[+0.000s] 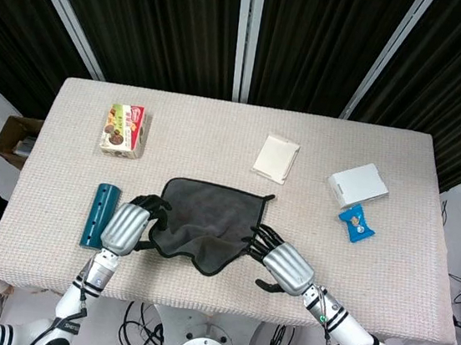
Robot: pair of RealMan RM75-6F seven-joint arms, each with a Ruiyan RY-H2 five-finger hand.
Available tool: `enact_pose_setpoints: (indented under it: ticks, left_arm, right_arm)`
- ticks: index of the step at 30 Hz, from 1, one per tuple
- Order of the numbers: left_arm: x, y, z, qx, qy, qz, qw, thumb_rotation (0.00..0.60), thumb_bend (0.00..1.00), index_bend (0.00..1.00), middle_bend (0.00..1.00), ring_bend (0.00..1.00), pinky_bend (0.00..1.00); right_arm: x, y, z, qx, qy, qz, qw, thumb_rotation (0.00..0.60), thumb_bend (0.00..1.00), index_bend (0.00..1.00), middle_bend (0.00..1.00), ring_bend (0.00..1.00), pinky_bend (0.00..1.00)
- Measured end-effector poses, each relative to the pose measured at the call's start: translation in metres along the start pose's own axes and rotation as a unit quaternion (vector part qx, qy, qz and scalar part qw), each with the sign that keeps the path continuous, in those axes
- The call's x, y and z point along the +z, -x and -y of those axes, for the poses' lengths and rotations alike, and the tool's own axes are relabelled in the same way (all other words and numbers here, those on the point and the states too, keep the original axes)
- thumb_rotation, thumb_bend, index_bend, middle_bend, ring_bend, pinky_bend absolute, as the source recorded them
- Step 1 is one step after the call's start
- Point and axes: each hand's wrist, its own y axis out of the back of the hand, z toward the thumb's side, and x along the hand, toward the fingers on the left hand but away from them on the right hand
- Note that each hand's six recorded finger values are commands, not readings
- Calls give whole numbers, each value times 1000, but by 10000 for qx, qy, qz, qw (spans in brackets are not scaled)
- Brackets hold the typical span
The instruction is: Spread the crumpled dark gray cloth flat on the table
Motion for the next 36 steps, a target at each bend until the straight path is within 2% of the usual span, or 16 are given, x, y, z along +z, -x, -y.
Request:
enact_pose_setpoints:
  ticks: [5, 10, 15, 24, 32, 36]
  left_arm:
    - [-1, 0, 3, -33, 15, -10, 10000, 600, 620, 727, 338, 264, 307]
    - [-2, -1, 3, -29, 25, -17, 10000, 600, 620, 727, 337, 264, 307]
    - [-3, -1, 2, 6, 54, -37, 10000, 600, 620, 727, 335, 265, 307]
    - [-9, -1, 4, -15, 108, -89, 9999, 600, 619, 727, 333, 264, 307]
    - [-13, 1, 4, -9, 131, -116, 9998, 600, 619, 727, 331, 264, 307]
    - [-15, 2, 3, 7, 134, -125, 9998, 600, 619, 727, 331, 264, 307]
  right_arm:
    - [4, 4, 4, 12, -7, -76, 10000, 600, 174, 297, 144, 0, 0]
    - [16, 14, 14, 73, -149, -321, 9993, 600, 190, 360, 46, 0, 0]
    - [27, 31, 31, 96, -421, -531, 9977, 600, 201, 387, 5, 0, 0]
    - [35, 60, 63, 138, -716, -656, 9952, 600, 202, 394, 0, 0, 0]
    - [44, 81, 71, 74, -580, -698, 9958, 600, 216, 405, 1, 0, 0]
    - [44, 86, 75, 109, -597, -675, 9959, 600, 260, 489, 35, 0, 0]
